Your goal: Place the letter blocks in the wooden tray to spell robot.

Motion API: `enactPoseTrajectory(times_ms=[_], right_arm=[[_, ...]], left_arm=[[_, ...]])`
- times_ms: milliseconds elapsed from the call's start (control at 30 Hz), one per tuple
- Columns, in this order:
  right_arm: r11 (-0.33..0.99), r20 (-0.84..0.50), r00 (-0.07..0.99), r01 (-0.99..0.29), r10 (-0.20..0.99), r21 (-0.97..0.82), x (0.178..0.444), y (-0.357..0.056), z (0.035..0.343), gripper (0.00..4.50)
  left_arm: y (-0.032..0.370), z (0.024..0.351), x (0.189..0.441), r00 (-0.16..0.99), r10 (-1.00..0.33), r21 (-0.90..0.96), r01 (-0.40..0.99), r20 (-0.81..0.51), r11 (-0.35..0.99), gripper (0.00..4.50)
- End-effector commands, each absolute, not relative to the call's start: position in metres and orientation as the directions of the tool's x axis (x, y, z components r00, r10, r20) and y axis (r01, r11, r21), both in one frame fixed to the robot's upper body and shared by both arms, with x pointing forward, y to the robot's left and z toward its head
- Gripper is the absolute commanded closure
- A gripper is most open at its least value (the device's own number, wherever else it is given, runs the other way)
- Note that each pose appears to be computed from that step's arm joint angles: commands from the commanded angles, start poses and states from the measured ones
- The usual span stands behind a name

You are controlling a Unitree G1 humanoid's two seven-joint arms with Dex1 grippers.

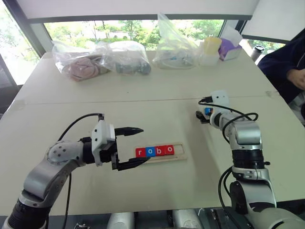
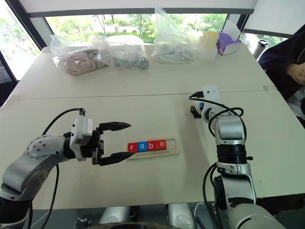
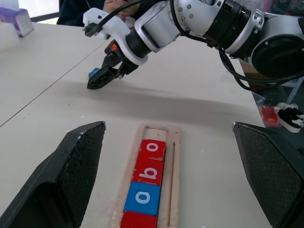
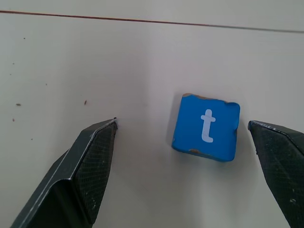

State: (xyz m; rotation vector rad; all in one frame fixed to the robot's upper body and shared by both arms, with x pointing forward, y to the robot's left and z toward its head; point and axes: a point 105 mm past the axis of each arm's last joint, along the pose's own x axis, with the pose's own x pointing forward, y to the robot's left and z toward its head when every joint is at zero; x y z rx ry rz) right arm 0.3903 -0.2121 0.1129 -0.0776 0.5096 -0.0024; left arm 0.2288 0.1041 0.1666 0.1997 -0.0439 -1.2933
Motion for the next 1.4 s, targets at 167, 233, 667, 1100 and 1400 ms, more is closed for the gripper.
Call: enactPoseTrajectory(times_ms=[167, 233, 667, 1100, 1400], right_arm=[[0.998, -0.511, 0.859, 0.059, -0.035, 0.031, 0.395, -0.214, 0.112, 0.9], [0.996, -0.516, 0.856, 0.071, -0.032, 0.057, 0.396, -0.214, 0.112, 1.9], [0.998, -0.632, 0.774, 0.022, 0.023, 0.063, 0.32, -0.207, 0.1, 3.35], [0.996, -0.596, 0.799, -0.056, 0.086, 0.069, 0.252, -0.192, 0.089, 3.35], [0.982, -0.615, 0.774, -0.186, 0.148, 0.002, 0.264, -0.199, 0.105, 0.03]], left_arm=[[0.104, 0.174, 0.228, 0.288, -0.955, 0.217, 0.939, -0.067, 0.267, 0.0], [0.104, 0.174, 0.228, 0.291, -0.955, 0.218, 0.938, -0.065, 0.271, 0.0], [0.1, 0.171, 0.229, 0.279, -0.959, 0.202, 0.944, -0.056, 0.263, 0.0], [0.096, 0.167, 0.236, 0.242, -0.969, 0.193, 0.954, -0.052, 0.228, 0.0], [0.096, 0.168, 0.239, 0.256, -0.966, 0.213, 0.947, -0.045, 0.241, 0.0]])
